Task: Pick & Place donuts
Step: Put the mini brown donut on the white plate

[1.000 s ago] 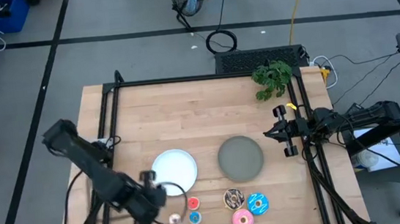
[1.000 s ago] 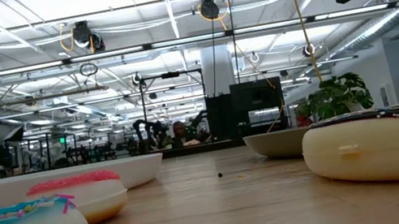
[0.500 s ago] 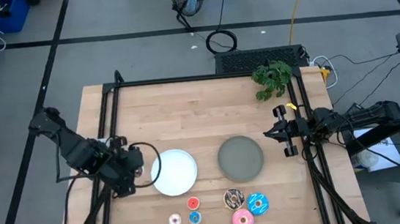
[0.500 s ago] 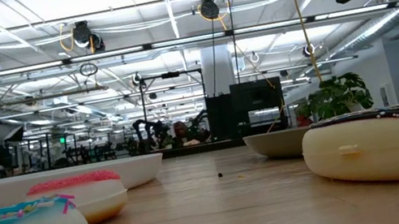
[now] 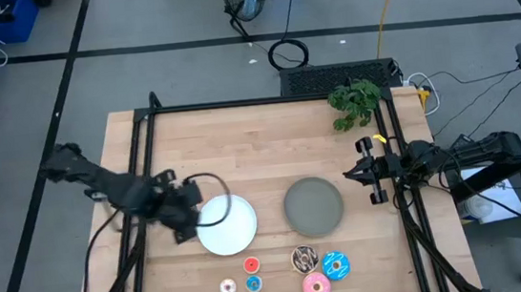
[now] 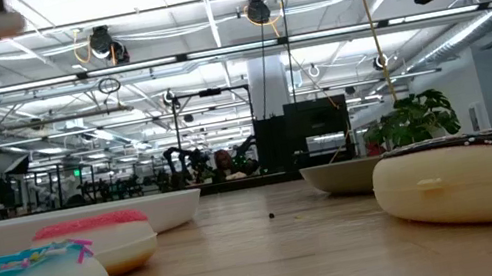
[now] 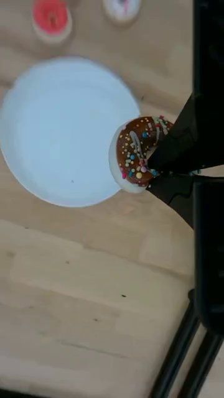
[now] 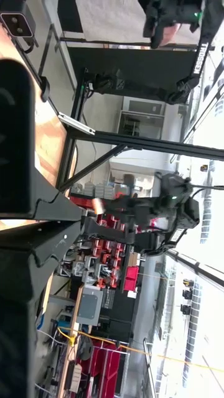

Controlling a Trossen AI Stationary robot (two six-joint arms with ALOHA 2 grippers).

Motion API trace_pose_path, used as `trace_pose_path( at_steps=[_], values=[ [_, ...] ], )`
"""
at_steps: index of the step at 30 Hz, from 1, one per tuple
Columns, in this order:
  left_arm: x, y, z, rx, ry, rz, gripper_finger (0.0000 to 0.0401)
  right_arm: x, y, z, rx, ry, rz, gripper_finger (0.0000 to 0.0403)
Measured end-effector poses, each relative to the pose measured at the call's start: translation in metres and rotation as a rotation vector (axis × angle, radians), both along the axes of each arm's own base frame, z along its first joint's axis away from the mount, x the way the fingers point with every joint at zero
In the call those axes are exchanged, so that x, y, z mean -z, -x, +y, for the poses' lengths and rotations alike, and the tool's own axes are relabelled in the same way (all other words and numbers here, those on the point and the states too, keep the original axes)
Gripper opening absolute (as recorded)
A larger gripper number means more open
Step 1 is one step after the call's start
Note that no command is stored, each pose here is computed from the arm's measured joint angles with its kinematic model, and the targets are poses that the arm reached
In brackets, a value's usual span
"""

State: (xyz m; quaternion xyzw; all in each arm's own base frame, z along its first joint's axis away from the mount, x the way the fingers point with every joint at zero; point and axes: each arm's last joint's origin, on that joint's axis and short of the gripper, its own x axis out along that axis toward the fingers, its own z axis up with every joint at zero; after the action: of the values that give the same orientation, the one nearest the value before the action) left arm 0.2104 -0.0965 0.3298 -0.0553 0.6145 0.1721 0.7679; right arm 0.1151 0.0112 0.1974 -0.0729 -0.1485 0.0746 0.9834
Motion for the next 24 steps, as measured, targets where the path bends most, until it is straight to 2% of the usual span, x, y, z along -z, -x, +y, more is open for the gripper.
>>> trace_pose_path(
  at_steps=[2,5,9,12,15,20,24],
  values=[
    [0.013,-0.012,0.006,0.008,-0.017,0.041,0.0010,0.000,0.000,0.000,0.000,0.002,0.000,0.0000],
    [0.036,-0.033,0.012,0.077,0.017,0.096,0.0018,0.000,0.000,0.000,0.002,0.007,-0.001,0.0000],
    [0.063,-0.058,0.020,0.152,0.031,0.103,0.0007,0.000,0.000,0.000,0.003,0.009,-0.001,0.0000],
    [0.081,-0.074,0.026,0.204,0.032,0.104,0.0014,0.000,0.000,0.000,0.003,0.010,-0.001,0.0000],
    [0.096,-0.086,0.032,0.243,0.038,0.127,0.0020,0.000,0.000,0.000,0.003,0.010,-0.001,0.0000],
    [0.119,-0.101,0.042,0.263,0.088,0.178,0.0007,0.000,0.000,0.000,0.003,0.010,-0.001,0.0000],
    [0.137,-0.111,0.046,0.293,0.083,0.207,0.0021,0.000,0.000,0.000,0.003,0.010,-0.001,0.0000]
  ],
)
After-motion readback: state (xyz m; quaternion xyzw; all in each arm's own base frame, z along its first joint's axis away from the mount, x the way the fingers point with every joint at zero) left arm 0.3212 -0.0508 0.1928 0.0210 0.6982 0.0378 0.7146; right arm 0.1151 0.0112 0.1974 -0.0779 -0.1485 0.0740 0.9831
